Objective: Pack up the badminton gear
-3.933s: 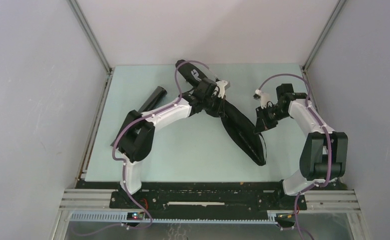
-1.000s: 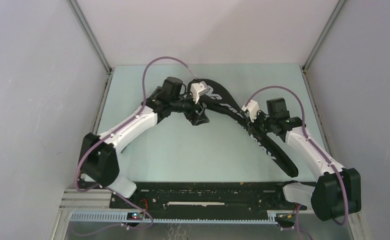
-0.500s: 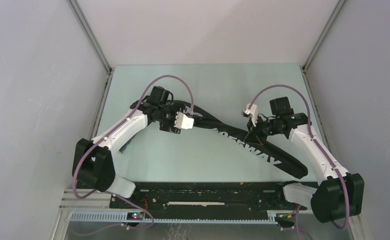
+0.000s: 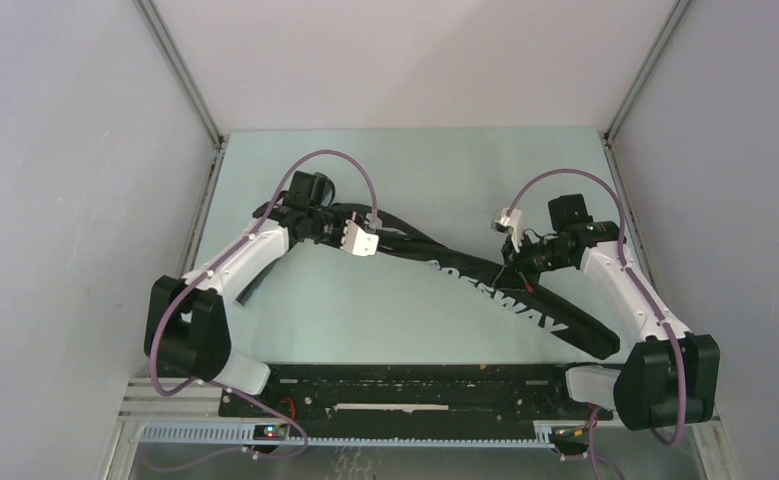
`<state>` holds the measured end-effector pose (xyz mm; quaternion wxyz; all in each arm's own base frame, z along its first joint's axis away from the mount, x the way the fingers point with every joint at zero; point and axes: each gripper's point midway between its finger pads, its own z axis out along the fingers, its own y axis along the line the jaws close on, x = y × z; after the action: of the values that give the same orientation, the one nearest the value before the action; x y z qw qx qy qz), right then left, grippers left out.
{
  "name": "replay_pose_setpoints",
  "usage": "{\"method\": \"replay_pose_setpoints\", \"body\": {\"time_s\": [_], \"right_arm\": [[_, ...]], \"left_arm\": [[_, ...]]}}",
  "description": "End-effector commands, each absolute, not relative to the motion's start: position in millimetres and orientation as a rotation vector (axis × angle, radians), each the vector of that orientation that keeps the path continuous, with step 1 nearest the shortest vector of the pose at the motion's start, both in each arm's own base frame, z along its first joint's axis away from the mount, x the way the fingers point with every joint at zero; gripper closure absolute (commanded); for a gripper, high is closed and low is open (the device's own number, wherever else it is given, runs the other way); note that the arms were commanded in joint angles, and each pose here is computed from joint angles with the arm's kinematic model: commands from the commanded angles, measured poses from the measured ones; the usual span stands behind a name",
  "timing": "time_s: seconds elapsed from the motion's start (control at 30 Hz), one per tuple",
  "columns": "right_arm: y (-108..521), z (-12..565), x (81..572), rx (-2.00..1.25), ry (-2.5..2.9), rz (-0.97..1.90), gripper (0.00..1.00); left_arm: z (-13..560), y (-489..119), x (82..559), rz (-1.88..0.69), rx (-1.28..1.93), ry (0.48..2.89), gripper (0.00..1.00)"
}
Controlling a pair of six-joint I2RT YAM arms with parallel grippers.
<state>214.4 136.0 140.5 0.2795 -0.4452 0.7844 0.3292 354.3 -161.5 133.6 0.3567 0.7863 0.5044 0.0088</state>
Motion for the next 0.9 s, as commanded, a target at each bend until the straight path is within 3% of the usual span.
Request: {"method": "replay_pose_setpoints", "body": {"time_s": [0.0,0.2,0.33,0.4,0.6,0.87], "right_arm": [[143.6,162.4,222.5,-1.203,2.014,0.928,1.0],[141.7,160.4,229.5,-1.181,2.03,0.91,1.0],[135.8,160.0,249.3,-1.111,2.088,0.822,0.99],[131.4,162.3,263.1,-1.06,2.122,0.764,0.9],[118.7,167.9,299.7,-0.958,2.193,0.598,0.48],[146.8,211.7,330.3,-0.969,2.074,0.445,0.27]], "left_arm": [[145.0,-192.5,353.0,-0.125,1.98,1.177,0.62],[141.8,-201.1,347.5,-0.182,1.977,1.146,0.61],[147.9,-201.2,338.8,-0.213,1.971,1.162,0.9],[153.7,-198.0,331.8,-0.225,1.96,1.187,0.99],[173.3,-193.9,310.6,-0.309,1.838,1.371,1.0],[186.6,-191.8,301.8,-0.386,1.565,1.641,1.0]]}}
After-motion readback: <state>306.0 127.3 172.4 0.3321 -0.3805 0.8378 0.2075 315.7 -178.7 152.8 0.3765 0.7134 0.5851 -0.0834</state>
